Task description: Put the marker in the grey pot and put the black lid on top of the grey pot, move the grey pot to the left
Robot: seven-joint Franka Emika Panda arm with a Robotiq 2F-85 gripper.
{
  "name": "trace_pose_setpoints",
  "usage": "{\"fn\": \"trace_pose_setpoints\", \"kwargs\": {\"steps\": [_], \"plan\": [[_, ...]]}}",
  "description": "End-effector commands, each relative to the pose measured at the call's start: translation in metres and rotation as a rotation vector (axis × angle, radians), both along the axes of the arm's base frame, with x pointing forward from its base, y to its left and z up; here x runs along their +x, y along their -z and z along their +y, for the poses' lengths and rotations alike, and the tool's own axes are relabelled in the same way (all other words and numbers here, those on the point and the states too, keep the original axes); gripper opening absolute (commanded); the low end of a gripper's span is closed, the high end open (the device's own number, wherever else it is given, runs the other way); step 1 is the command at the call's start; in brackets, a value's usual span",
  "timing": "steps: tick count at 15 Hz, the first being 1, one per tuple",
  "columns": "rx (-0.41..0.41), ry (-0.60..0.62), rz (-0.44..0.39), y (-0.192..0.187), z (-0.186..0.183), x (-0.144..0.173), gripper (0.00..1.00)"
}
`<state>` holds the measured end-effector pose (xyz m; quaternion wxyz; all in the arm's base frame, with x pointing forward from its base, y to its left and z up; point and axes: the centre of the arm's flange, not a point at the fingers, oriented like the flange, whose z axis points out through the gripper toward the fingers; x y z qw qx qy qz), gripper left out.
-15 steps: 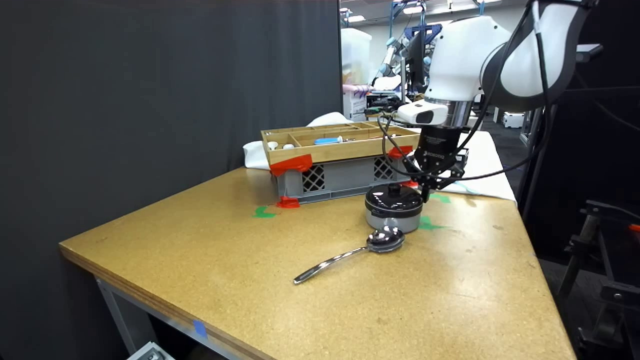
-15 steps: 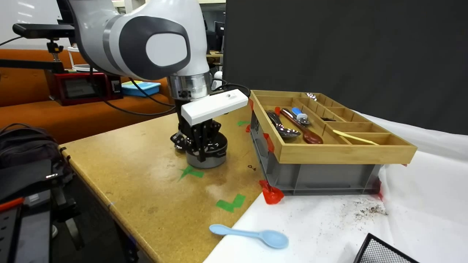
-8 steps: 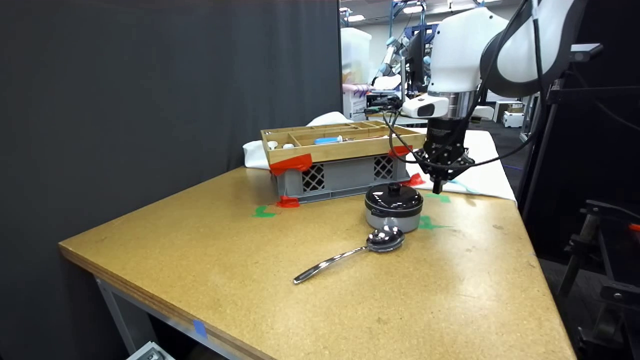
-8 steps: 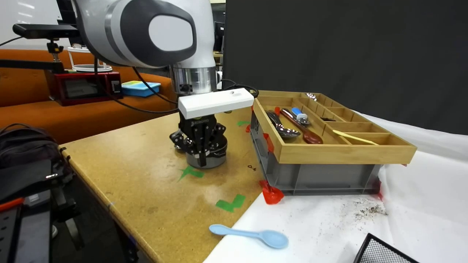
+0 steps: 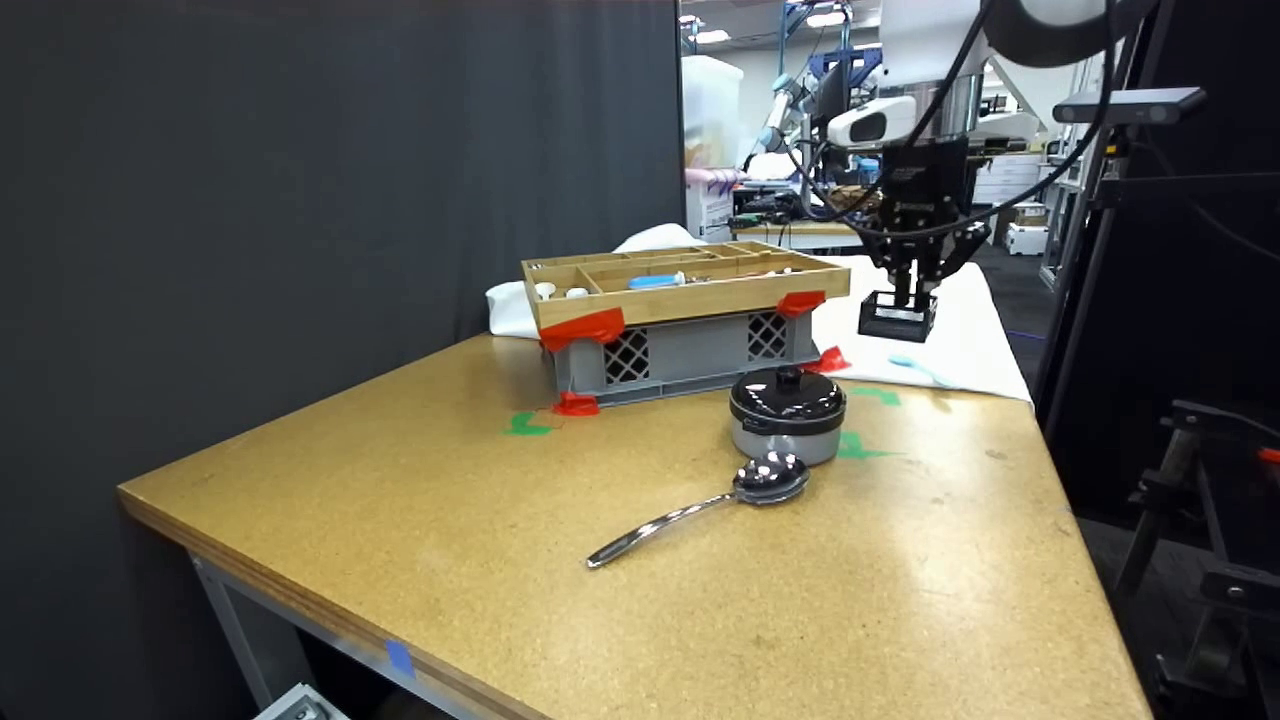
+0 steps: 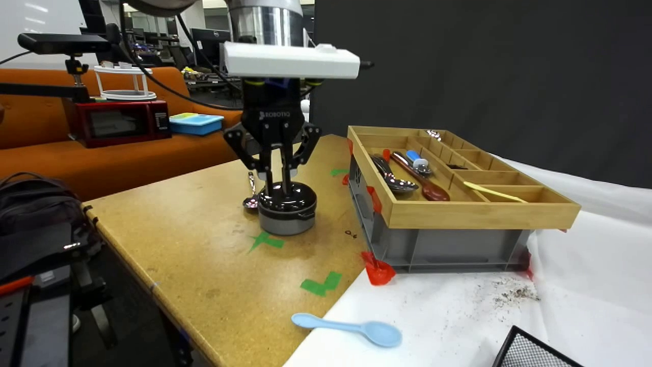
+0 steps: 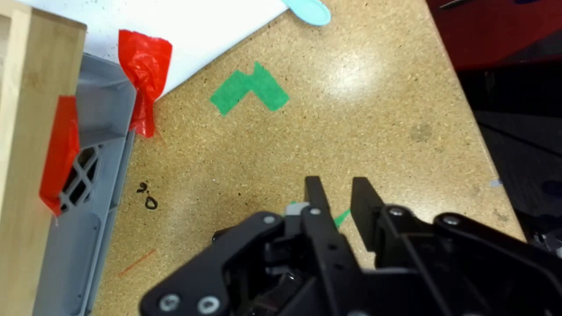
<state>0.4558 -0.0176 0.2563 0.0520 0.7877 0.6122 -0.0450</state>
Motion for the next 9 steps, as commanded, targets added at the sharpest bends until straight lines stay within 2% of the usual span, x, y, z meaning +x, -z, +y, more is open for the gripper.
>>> {"fn": "trace_pose_setpoints", "kwargs": {"steps": [1, 7, 9], "plan": [[-0.002, 0.074, 0.01, -0.038, -0.009, -0.013, 0.55], [0.031, 0.182, 0.002, -0.079, -0.032, -0.021, 0.96], [0.039, 0.208, -0.008, -0.086, -0.037, -0.023, 1.0]]}}
